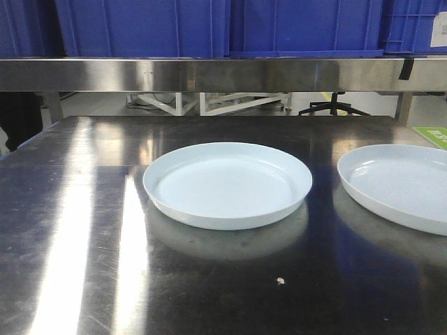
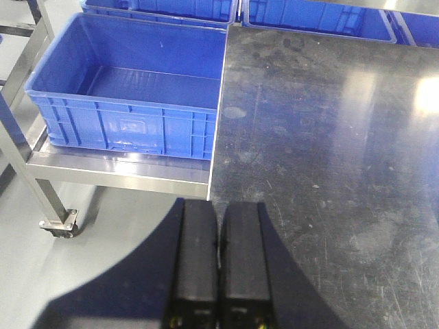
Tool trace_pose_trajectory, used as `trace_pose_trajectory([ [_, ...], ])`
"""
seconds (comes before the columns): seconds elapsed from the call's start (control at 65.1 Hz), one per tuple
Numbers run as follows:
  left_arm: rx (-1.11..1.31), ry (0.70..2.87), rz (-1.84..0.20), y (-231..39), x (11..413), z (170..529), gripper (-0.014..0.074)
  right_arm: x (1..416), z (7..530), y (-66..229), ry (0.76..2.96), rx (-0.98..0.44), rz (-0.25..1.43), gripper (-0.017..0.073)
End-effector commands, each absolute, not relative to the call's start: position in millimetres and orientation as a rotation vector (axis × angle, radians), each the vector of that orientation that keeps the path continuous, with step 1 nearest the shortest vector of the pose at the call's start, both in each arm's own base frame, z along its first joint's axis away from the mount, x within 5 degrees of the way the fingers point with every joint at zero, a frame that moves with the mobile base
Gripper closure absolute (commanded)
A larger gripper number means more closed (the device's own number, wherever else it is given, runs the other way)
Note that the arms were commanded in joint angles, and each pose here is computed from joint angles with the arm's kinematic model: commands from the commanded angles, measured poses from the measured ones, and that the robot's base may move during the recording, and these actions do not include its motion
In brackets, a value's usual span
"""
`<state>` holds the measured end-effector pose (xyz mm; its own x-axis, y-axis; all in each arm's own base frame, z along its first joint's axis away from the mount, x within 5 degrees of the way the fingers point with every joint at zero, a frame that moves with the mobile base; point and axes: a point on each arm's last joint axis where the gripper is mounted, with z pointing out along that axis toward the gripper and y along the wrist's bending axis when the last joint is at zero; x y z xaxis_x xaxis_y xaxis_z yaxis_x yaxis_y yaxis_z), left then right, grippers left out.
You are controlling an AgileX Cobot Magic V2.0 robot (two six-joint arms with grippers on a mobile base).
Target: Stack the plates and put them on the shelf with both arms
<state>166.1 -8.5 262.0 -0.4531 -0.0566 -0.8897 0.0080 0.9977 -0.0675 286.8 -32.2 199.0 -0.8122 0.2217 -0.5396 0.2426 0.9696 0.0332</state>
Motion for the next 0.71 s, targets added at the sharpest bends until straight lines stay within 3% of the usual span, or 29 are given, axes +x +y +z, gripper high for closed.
trace_pose_trajectory([
  [0.0,-0.022,1.920,-0.096,-10.9,169.9,280.0,0.0508,293.3,219.1,-34.5,2.444,0.298,-0.052,0.0490],
  [0.261,-0.022,1.920,-0.096,-10.9,169.9,280.0,0.0508,291.7,271.2,-33.4,2.302,0.286,-0.050,0.0507],
  [0.43,-0.022,1.920,-0.096,-10.9,169.9,280.0,0.0508,283.6,318.0,-17.1,2.180,0.230,-0.008,0.0507],
  [0.691,-0.022,1.920,-0.096,-10.9,169.9,280.0,0.0508,287.3,338.4,54.3,2.141,-0.025,0.150,0.0507],
])
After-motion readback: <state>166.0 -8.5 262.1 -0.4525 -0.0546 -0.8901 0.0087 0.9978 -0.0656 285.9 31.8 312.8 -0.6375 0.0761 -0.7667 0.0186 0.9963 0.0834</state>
